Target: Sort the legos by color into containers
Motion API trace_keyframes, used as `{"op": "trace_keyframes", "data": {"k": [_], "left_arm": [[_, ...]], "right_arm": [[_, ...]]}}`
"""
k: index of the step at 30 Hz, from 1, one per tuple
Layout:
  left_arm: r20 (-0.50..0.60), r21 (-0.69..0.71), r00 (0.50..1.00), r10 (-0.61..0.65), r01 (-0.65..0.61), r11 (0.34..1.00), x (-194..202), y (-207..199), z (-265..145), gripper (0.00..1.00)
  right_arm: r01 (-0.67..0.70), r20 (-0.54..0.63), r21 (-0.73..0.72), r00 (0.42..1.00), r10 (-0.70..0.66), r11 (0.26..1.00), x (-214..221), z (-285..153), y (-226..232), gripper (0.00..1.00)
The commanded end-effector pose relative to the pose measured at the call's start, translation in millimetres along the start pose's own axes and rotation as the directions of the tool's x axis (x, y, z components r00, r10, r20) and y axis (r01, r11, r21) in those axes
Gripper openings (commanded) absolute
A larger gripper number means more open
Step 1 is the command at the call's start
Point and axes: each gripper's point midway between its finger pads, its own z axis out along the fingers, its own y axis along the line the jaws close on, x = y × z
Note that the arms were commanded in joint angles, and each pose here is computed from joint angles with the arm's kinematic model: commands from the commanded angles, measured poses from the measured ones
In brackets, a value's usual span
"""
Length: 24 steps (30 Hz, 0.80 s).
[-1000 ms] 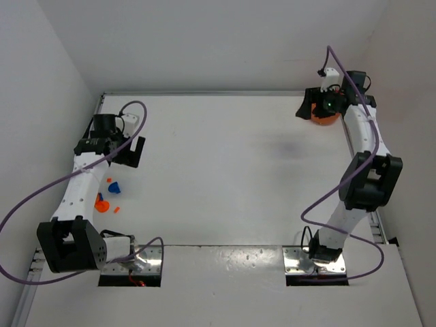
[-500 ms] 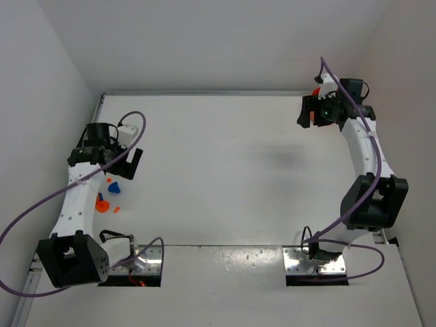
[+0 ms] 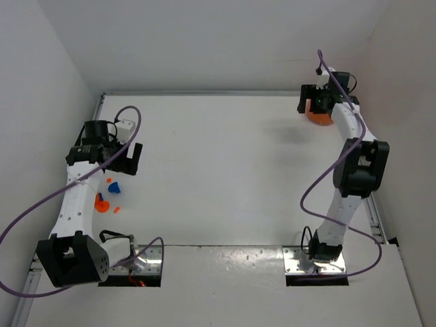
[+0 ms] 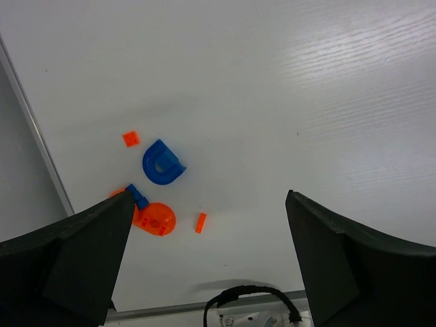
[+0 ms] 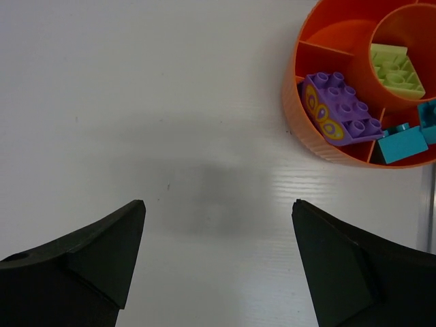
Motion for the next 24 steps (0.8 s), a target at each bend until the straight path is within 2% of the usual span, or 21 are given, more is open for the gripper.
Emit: {"op": "trace_keyframes", "data": {"k": [1,11,14,18,24], "left_arm": [[0.074,0.019,0.996,-0.056,0.055,0.998,-22,0,-5,1.00],[0.065,0.064,0.995,-0.079,0.075,0.995,-25,-6,6,1.00],[0.066,0.074,0.994,-0.089,0.084,0.994,-26,-7,9,1.00],[0.035,0.093,0.994,-0.103,0.099,0.991,-23,-10,17,1.00],[0.037,0.102,0.993,-0.114,0.109,0.989,-25,-11,18,1.00]], "right_arm": [[-0.081,0.116,0.037,0.990,0.076,0.996,-38,12,-6,0.89],[-0.099,0.171,0.071,0.981,0.086,0.993,-61,45,-20,0.90],[-0.077,0.187,0.058,0.980,0.065,0.995,-69,52,-11,0.90],[-0.068,0.159,0.078,0.986,0.055,0.995,-57,69,-11,0.92],[-0.063,0.178,0.117,0.983,0.042,0.991,-63,78,-10,0.92]]}}
